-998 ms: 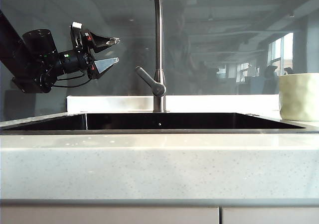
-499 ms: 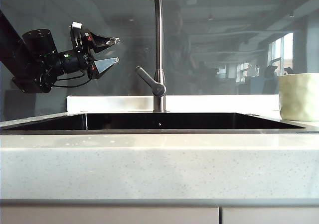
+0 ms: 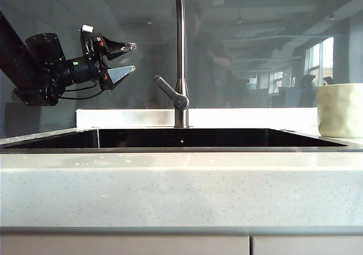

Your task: Pick up the mug next to the sink, go to the faucet to get some water, pour the water into the sink, and finally put the mug back to its place.

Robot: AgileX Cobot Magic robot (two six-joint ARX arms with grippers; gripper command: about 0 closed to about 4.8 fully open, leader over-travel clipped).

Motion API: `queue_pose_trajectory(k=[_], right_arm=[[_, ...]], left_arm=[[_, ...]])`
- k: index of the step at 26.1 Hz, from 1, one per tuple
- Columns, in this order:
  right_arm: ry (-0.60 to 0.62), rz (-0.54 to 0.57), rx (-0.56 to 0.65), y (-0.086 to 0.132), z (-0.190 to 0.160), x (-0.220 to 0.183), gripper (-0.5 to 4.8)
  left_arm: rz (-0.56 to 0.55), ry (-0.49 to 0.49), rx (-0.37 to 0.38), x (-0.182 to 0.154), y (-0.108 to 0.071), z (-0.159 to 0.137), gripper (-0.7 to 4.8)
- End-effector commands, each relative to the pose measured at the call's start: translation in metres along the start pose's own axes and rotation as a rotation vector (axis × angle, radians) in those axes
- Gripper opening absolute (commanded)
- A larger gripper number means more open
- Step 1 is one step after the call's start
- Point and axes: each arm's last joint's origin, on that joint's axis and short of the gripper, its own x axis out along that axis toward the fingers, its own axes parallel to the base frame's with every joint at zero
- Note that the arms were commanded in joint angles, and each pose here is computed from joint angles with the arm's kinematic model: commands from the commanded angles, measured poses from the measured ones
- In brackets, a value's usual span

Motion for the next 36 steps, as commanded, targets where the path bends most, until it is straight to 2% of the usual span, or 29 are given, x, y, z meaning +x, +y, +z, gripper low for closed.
queue_pose_trajectory(k=[1, 8, 12, 14, 17, 20, 23, 27, 28, 29, 30, 31, 32, 33, 34, 36], right_arm=[[-0.011, -0.001, -0.002, 0.000, 0.000, 0.000, -0.01], [-0.011, -0.001, -0.002, 0.000, 0.000, 0.000, -0.01], [-0.011, -0.001, -0.002, 0.000, 0.000, 0.000, -0.01], [-0.011, -0.001, -0.002, 0.000, 0.000, 0.000, -0.01], [-0.011, -0.001, -0.002, 0.000, 0.000, 0.000, -0.01], [-0.011, -0.001, -0.002, 0.000, 0.000, 0.000, -0.01], [-0.011, -0.001, -0.002, 0.000, 0.000, 0.000, -0.01], [-0.010, -0.001, -0.002, 0.000, 0.000, 0.000, -0.01], [-0.010, -0.001, -0.002, 0.000, 0.000, 0.000, -0.01], [-0.010, -0.001, -0.002, 0.000, 0.000, 0.000, -0.01], [-0.010, -0.001, -0.002, 0.000, 0.000, 0.000, -0.01], [-0.010, -0.001, -0.002, 0.000, 0.000, 0.000, -0.01], [-0.010, -0.001, -0.002, 0.000, 0.000, 0.000, -0.01], [-0.010, -0.001, -0.002, 0.000, 0.000, 0.000, -0.01], [-0.010, -0.001, -0.002, 0.000, 0.000, 0.000, -0.01], [-0.010, -0.001, -0.002, 0.000, 0.000, 0.000, -0.01]], left_arm=[[-0.011, -0.003, 0.022, 0.001, -0.003, 0.005, 4.79], [-0.023, 0.020, 0.030, 0.000, -0.003, 0.005, 4.79], [0.003, 0.046, -0.029, -0.001, -0.003, 0.010, 4.79], [-0.001, 0.105, -0.035, 0.002, -0.011, 0.025, 4.79], [-0.037, 0.186, 0.056, 0.010, -0.037, 0.055, 4.79], [0.019, 0.200, 0.174, 0.015, -0.076, 0.098, 4.79], [0.219, 0.189, 0.291, 0.015, -0.126, 0.137, 4.79], [0.649, 0.187, 0.465, 0.005, -0.214, 0.179, 4.79], [0.755, 0.194, 0.535, -0.002, -0.259, 0.193, 4.79], [0.798, 0.209, 0.585, -0.009, -0.295, 0.201, 4.79], [0.871, 0.215, 0.635, -0.020, -0.340, 0.207, 4.79], [0.921, 0.208, 0.654, -0.027, -0.364, 0.209, 4.79], [1.011, 0.192, 0.692, -0.039, -0.402, 0.211, 4.79], [1.059, 0.169, 0.713, -0.046, -0.424, 0.211, 4.79], [1.113, 0.114, 0.750, -0.059, -0.457, 0.208, 4.79], [1.144, 0.056, 0.789, -0.074, -0.491, 0.199, 4.79]])
